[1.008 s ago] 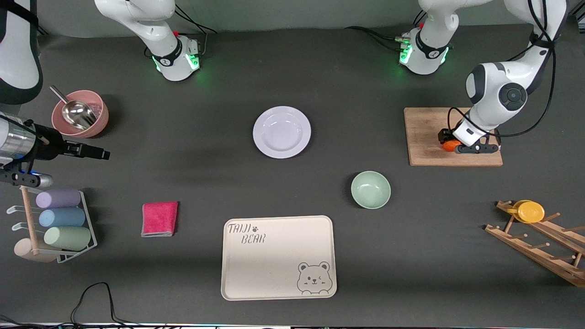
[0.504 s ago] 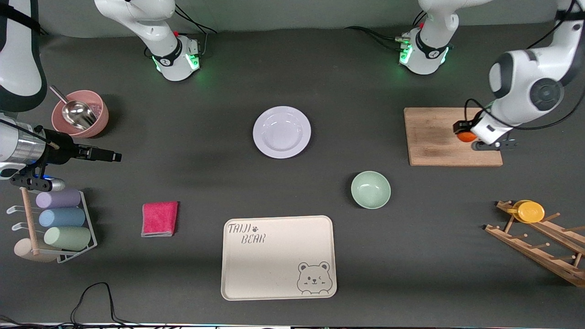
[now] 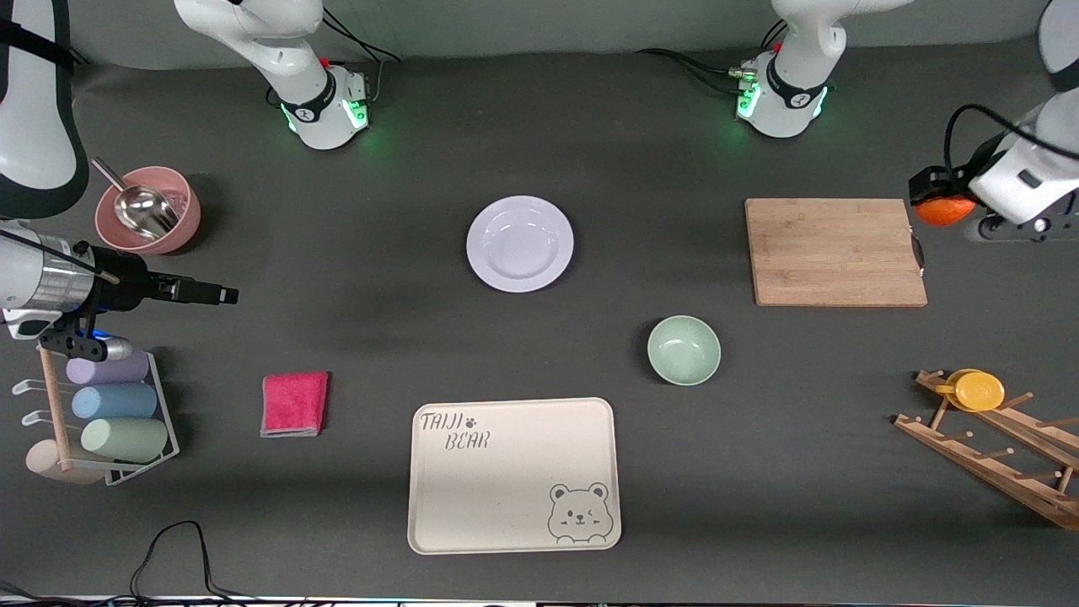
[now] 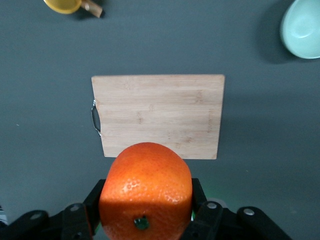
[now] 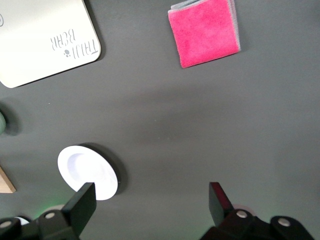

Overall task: Place orange and plate with both arms
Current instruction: 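Lift the orange with the left gripper and carry it over the plate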

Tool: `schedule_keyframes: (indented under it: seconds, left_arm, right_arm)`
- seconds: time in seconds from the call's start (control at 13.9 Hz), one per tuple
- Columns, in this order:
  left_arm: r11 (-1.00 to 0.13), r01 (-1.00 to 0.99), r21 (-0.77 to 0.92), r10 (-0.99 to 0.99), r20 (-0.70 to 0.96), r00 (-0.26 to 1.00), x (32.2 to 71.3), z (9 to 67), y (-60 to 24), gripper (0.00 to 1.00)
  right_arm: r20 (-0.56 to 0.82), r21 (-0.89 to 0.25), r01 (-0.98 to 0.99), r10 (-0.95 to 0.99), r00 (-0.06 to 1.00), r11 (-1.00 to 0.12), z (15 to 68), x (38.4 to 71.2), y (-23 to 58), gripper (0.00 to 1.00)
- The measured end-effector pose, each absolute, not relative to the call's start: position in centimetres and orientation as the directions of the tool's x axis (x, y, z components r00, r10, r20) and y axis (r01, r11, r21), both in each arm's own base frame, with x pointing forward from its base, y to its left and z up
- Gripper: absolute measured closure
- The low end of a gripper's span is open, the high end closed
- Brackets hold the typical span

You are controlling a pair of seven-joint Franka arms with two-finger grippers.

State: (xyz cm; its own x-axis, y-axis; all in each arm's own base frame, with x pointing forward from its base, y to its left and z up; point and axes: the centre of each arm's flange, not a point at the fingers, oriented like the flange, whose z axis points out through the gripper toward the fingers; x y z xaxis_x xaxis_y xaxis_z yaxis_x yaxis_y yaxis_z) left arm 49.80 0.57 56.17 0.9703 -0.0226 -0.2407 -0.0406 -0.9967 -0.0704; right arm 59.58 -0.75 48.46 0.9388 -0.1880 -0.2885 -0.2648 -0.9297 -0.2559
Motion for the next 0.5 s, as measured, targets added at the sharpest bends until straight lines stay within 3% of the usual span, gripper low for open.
schedule_keyframes:
  seconds: [0.29,0.5]
  left_arm:
    - [-0.997,-0.029,-0.065,-0.014,-0.227,0.974,54.0,57.0,-4.8,0.3]
    - [-0.996,0.074,-0.059,0.086,-0.246,0.965,54.5,54.8,-13.9,0.3]
  right_arm:
    - [-0.312,-0.32,-0.254,-0.152,0.938,-0.913,48.1,59.4,2.5,0.0]
    - [-0.337,-0.36,-0.279,-0.155,0.929,-0.89,47.4,59.2,2.7,0.0]
